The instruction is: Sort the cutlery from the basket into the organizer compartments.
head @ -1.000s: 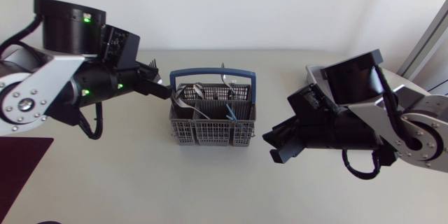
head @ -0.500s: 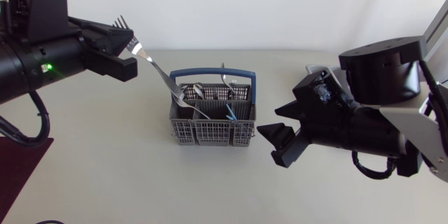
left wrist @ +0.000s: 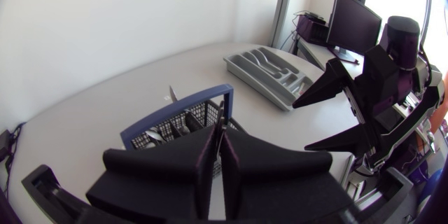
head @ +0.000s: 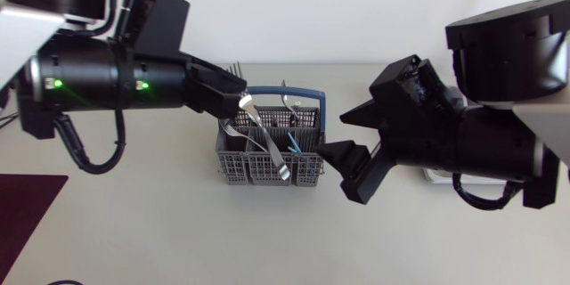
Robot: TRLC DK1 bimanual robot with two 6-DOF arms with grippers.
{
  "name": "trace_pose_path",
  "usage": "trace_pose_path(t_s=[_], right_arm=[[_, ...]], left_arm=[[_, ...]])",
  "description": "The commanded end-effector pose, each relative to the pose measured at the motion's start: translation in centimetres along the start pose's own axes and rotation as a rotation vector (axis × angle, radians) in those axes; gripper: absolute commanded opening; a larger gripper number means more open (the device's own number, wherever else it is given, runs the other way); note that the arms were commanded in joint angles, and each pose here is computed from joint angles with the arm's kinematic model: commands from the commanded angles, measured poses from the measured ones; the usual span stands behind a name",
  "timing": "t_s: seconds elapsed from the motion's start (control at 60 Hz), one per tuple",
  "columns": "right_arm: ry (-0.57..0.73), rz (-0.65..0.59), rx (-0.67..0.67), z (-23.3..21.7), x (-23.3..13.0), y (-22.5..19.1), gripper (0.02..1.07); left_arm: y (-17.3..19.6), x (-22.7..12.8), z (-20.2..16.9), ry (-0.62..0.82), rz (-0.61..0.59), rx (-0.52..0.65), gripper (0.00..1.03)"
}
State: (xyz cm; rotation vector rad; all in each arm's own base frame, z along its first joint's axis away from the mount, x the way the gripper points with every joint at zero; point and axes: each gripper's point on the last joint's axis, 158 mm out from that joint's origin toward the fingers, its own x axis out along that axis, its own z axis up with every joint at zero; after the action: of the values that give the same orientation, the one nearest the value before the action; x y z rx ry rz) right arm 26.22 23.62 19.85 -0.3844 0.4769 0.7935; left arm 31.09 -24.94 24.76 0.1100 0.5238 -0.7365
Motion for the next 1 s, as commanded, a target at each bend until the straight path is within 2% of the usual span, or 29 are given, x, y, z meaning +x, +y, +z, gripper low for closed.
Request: trace_pose_path(t_s=[0.0, 0.167, 0.45, 0.6, 0.733, 0.883, 0.983], right_arm=[[0.003, 0.03, -0.018, 0.4, 0.7, 0.7, 0.88], [0.01, 0.061, -0.013, 0.6, 1.9, 1.6, 0.88], [0.021, 0.094, -0.005, 0.7, 3.4, 2.1, 0.86], [0.031, 0.078, 0.014, 0.7, 4.8, 1.3, 0.78], [0.048, 0.05, 0.042, 0.6, 5.7, -0.2, 0.65], [0.07, 0.049, 0.049, 0.0, 6.5, -0.5, 0.6], [0.075, 0.06, 0.054, -0.1, 6.9, -0.3, 0.5]], left_arm=[[-0.3, 1.1, 1.2, 0.005, -0.043, -0.057, 0.06], [-1.4, 3.6, 0.4, 0.07, -0.131, -0.096, 0.06], [-2.7, 5.9, -0.4, 0.137, -0.197, -0.129, 0.06], [-3.3, 6.3, -0.6, 0.156, -0.225, -0.142, 0.06], [-3.6, 6.3, -0.5, 0.162, -0.235, -0.143, 0.06], [-3.7, 6.4, -0.7, 0.165, -0.237, -0.143, 0.06], [-3.7, 6.4, -0.8, 0.167, -0.239, -0.144, 0.06]])
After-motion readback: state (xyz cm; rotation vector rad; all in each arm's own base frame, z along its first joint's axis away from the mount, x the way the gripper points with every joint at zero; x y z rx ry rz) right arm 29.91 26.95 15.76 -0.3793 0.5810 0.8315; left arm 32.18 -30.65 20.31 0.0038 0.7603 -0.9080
